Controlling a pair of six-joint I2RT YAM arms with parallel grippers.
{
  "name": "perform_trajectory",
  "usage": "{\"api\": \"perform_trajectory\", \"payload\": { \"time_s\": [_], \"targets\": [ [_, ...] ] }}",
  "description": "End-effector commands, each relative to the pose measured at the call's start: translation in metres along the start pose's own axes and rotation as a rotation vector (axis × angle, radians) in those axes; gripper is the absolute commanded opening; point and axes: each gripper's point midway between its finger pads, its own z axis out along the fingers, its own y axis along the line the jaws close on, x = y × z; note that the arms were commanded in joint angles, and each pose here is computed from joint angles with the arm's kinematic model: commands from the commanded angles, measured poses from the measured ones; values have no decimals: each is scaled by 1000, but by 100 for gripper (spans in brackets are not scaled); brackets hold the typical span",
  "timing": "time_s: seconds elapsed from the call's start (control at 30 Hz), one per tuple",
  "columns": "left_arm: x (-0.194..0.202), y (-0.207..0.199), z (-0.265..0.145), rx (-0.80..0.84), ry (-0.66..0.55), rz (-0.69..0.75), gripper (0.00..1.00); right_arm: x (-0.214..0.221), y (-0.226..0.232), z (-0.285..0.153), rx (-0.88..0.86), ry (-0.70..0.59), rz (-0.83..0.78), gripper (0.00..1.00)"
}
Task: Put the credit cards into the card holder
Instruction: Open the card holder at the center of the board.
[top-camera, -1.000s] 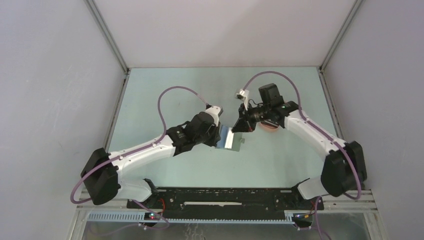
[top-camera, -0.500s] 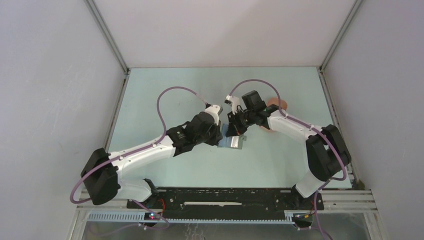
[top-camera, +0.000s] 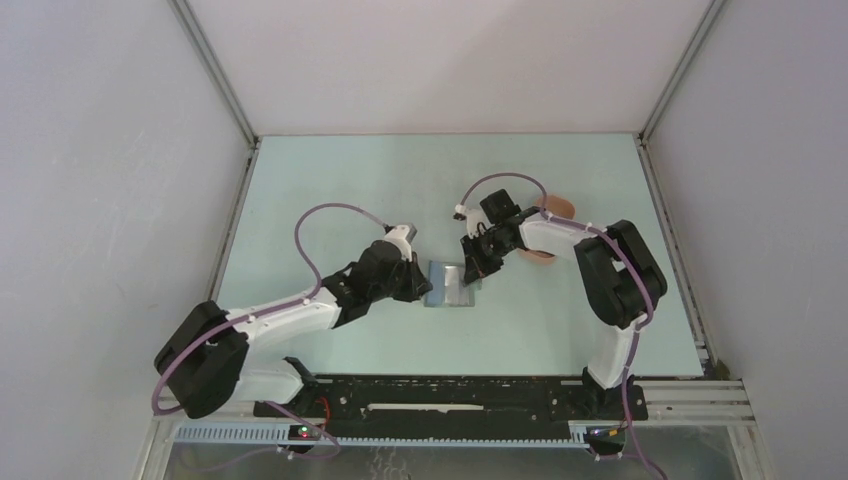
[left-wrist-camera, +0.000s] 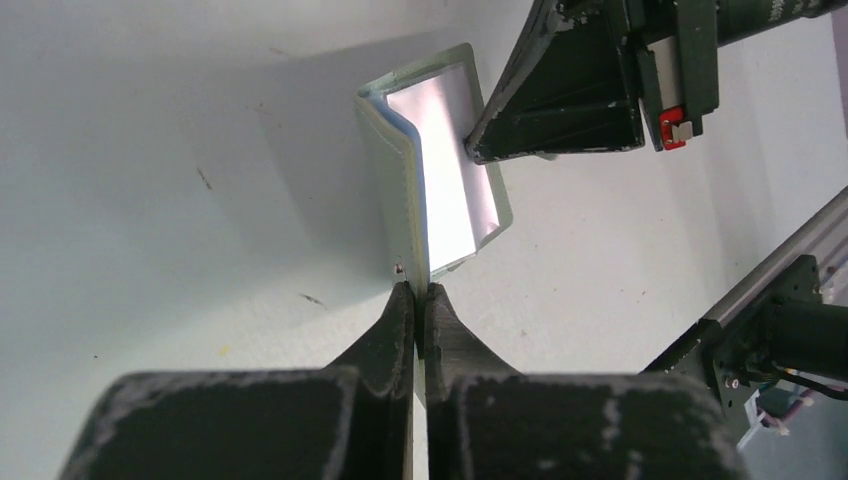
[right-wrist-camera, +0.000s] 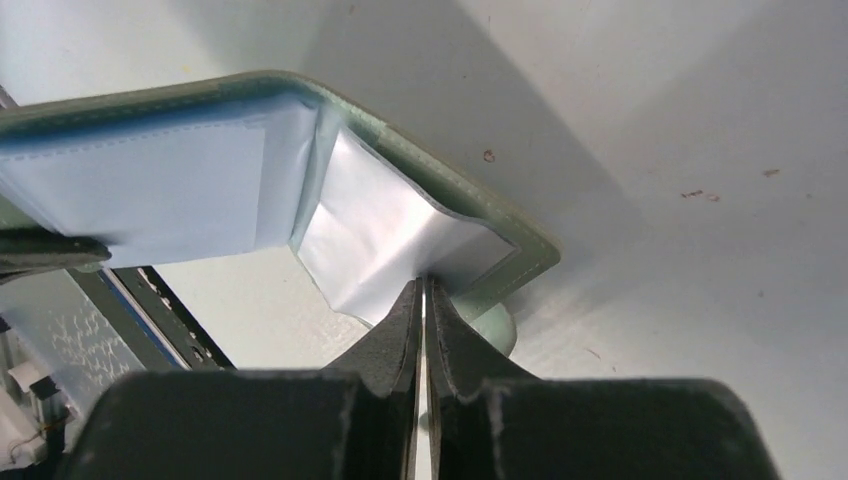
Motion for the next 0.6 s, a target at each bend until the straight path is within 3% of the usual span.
{"api": "perform_trajectory", "payload": {
  "time_s": [0.0, 0.17, 0.37, 0.57],
  "targets": [
    [-10, -13, 9, 141, -64, -126, 0, -5, 8, 4, -43, 28, -10, 10],
    [3, 4, 18, 145, -40, -224, 0, 1, 5, 12, -53, 63, 5, 11],
    [25, 42, 28, 30, -13, -311, 0, 2, 4, 14, -52, 75, 8, 12],
    [29, 65, 24, -93, -14, -274, 30, -1, 1, 10, -30, 66, -9, 13]
  ]
}}
